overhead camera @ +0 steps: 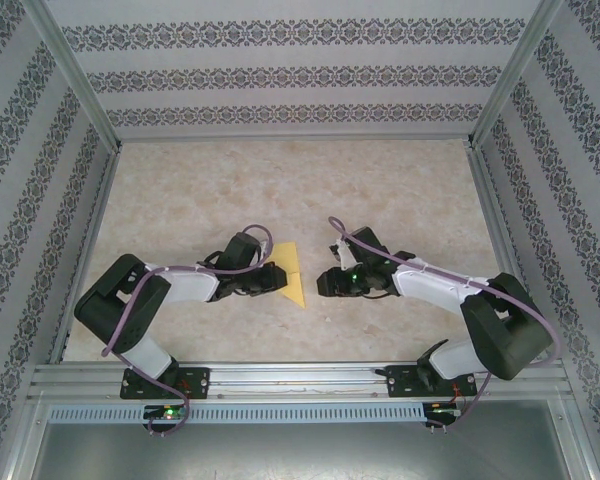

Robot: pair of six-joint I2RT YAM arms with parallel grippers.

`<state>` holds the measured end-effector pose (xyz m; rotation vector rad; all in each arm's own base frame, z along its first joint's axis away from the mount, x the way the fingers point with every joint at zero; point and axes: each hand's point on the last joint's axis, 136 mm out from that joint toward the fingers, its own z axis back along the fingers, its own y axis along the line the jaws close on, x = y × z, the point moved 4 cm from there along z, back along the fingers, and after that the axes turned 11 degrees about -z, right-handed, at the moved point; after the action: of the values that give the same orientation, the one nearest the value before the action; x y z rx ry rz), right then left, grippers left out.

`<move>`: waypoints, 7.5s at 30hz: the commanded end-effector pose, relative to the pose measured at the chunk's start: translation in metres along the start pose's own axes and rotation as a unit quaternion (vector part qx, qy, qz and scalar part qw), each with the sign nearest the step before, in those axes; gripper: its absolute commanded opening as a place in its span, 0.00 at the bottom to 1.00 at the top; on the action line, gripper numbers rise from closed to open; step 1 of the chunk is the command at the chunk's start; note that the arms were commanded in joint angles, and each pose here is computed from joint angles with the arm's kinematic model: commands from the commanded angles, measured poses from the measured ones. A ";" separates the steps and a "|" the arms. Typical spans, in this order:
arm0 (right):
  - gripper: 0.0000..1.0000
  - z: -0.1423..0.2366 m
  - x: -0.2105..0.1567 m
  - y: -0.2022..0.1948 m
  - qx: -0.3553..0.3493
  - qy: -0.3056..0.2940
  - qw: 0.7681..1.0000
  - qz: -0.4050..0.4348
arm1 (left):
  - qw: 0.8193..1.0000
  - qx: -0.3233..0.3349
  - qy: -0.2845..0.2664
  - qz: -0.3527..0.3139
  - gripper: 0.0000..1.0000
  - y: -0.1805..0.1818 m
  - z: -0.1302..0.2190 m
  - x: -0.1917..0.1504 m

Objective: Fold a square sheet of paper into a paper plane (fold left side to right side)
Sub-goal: Third fold the triangle at the center of the table, then fourth fold the wing at the center of the table.

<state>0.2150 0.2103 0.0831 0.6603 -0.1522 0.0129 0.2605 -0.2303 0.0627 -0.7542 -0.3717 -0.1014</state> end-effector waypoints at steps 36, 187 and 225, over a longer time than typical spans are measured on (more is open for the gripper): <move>0.00 -0.035 0.039 0.049 0.116 -0.015 0.988 0.106 | 0.992 0.024 -0.121 0.040 0.55 0.040 0.072 0.053; 0.00 -0.073 -0.013 0.062 -0.030 -0.004 0.991 0.127 | 0.995 -0.043 -0.073 0.058 0.43 0.035 0.104 0.028; 0.04 -0.079 -0.013 0.044 0.006 0.031 0.995 0.092 | 0.999 -0.001 0.005 0.052 0.45 0.023 0.014 0.030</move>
<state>0.2109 0.2971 0.0521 0.6477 -0.1739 0.2298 0.2831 -0.1989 0.0661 -0.7897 -0.3076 -0.0123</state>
